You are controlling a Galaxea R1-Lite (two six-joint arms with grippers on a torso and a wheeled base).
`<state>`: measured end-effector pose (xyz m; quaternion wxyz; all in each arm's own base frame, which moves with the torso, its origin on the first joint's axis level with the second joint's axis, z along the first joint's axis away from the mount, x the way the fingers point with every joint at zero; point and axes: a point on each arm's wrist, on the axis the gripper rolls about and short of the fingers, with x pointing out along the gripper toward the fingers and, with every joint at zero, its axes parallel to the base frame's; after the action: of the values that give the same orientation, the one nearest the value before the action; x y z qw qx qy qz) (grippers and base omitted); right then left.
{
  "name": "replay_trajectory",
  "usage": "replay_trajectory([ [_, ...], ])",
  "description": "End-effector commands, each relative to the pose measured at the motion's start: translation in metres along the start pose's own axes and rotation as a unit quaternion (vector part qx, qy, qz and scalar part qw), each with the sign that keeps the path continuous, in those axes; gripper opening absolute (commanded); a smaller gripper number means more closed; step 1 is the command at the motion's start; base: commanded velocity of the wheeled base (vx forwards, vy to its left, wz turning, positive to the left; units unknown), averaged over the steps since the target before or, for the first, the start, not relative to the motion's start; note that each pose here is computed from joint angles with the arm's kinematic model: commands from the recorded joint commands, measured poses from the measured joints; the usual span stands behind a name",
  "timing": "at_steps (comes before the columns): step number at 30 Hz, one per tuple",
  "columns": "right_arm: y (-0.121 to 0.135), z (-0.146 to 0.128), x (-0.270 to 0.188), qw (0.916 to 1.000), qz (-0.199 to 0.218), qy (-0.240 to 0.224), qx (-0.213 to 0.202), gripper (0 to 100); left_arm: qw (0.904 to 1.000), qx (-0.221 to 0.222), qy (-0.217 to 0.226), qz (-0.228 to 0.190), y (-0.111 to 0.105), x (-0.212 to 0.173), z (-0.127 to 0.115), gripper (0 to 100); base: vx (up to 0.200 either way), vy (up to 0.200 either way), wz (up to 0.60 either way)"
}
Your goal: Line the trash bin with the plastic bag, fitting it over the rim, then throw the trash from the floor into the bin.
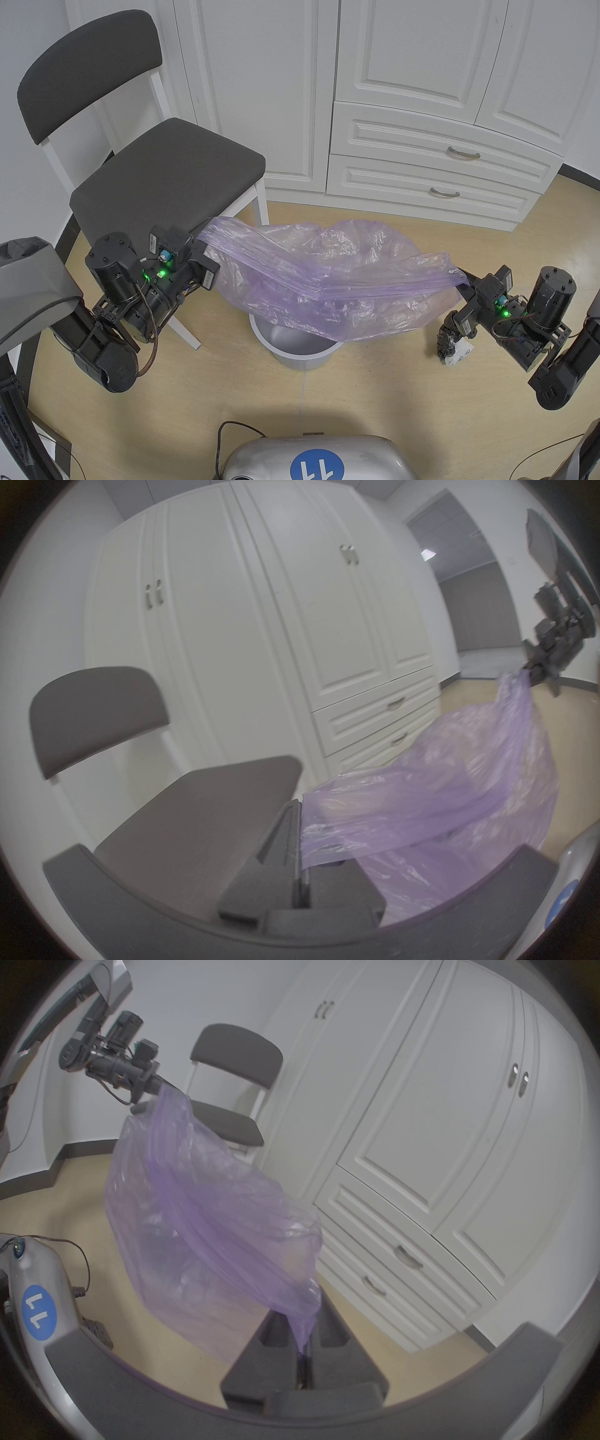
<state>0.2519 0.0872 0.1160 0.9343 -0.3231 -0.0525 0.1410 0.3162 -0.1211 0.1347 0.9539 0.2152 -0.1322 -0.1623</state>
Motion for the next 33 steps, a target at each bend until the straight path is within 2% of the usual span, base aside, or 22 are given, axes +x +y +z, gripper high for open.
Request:
replay_trajectory([
  [1, -0.008, 0.019, 0.025, 0.9952, 0.011, -0.091, -0.035, 0, 0.9923, 0.003, -0.08, -0.094, -0.017, 0.01, 0.02, 0, 0.0, 0.0, 0.0],
  [4, -0.004, 0.023, 0.036, 0.9918, 0.027, -0.119, -0.04, 0, 0.9874, 0.002, -0.105, -0.118, -0.025, 0.014, 0.028, 0, 0.0, 0.0, 0.0],
  [7, 0.012, 0.029, 0.049, 0.9869, 0.057, -0.146, -0.039, 0, 0.9804, -0.005, -0.122, -0.154, -0.049, 0.019, 0.033, 0, 0.0, 0.0, 0.0],
  [9, 0.015, 0.031, 0.051, 0.9858, 0.07, -0.147, -0.039, 0, 0.9787, -0.006, -0.125, -0.163, -0.054, 0.019, 0.034, 0, 0.0, 0.0, 0.0],
  [10, 0.025, 0.036, 0.054, 0.9817, 0.109, -0.152, -0.036, 0, 0.9728, -0.01, -0.13, -0.191, -0.069, 0.018, 0.034, 0, 0.0, 0.0, 0.0],
  [15, 0.049, 0.048, 0.059, 0.9729, 0.169, -0.157, -0.015, 0, 0.9646, -0.017, -0.13, -0.229, -0.094, 0.014, 0.033, 0, 0.0, 0.0, 0.0],
  [17, 0.05, 0.048, 0.058, 0.9726, 0.172, -0.156, -0.012, 0, 0.9644, -0.017, -0.129, -0.23, -0.095, 0.014, 0.033, 0, 0.0, 0.0, 0.0],
  [18, 0.062, 0.049, 0.058, 0.9688, 0.194, -0.153, 0.021, 0, 0.9645, -0.02, -0.12, -0.235, -0.1, 0.014, 0.027, 0, 0.0, 0.0, 0.0],
  [19, 0.062, 0.049, 0.058, 0.9688, 0.194, -0.153, 0.021, 0, 0.9645, -0.02, -0.12, -0.235, -0.1, 0.014, 0.027, 0, 0.0, 0.0, 0.0],
  [20, 0.071, 0.046, 0.06, 0.9671, 0.205, -0.143, 0.048, 0, 0.9651, -0.024, -0.109, -0.237, -0.102, 0.015, 0.02, 0, 0.0, 0.0, 0.0],
  [22, 0.075, 0.041, 0.063, 0.9664, 0.207, -0.135, 0.068, 0, 0.9662, -0.025, -0.098, -0.237, -0.103, 0.017, 0.011, 0, 0.0, 0.0, 0.0],
  [28, 0.089, 0.021, 0.076, 0.9659, 0.206, -0.125, 0.094, 0, 0.97, -0.03, -0.069, -0.231, -0.103, 0.027, -0.016, 0, 0.0, 0.0, 0.0],
  [30, 0.097, 0.009, 0.084, 0.9655, 0.211, -0.108, 0.107, 0, 0.972, -0.038, -0.059, -0.224, -0.102, 0.035, -0.028, 0, 0.0, 0.0, 0.0],
  [33, 0.105, 0.0, 0.089, 0.9643, 0.217, -0.097, 0.117, 0, 0.9732, -0.042, -0.055, -0.219, -0.1, 0.039, -0.034, 0, 0.0, 0.0, 0.0],
])
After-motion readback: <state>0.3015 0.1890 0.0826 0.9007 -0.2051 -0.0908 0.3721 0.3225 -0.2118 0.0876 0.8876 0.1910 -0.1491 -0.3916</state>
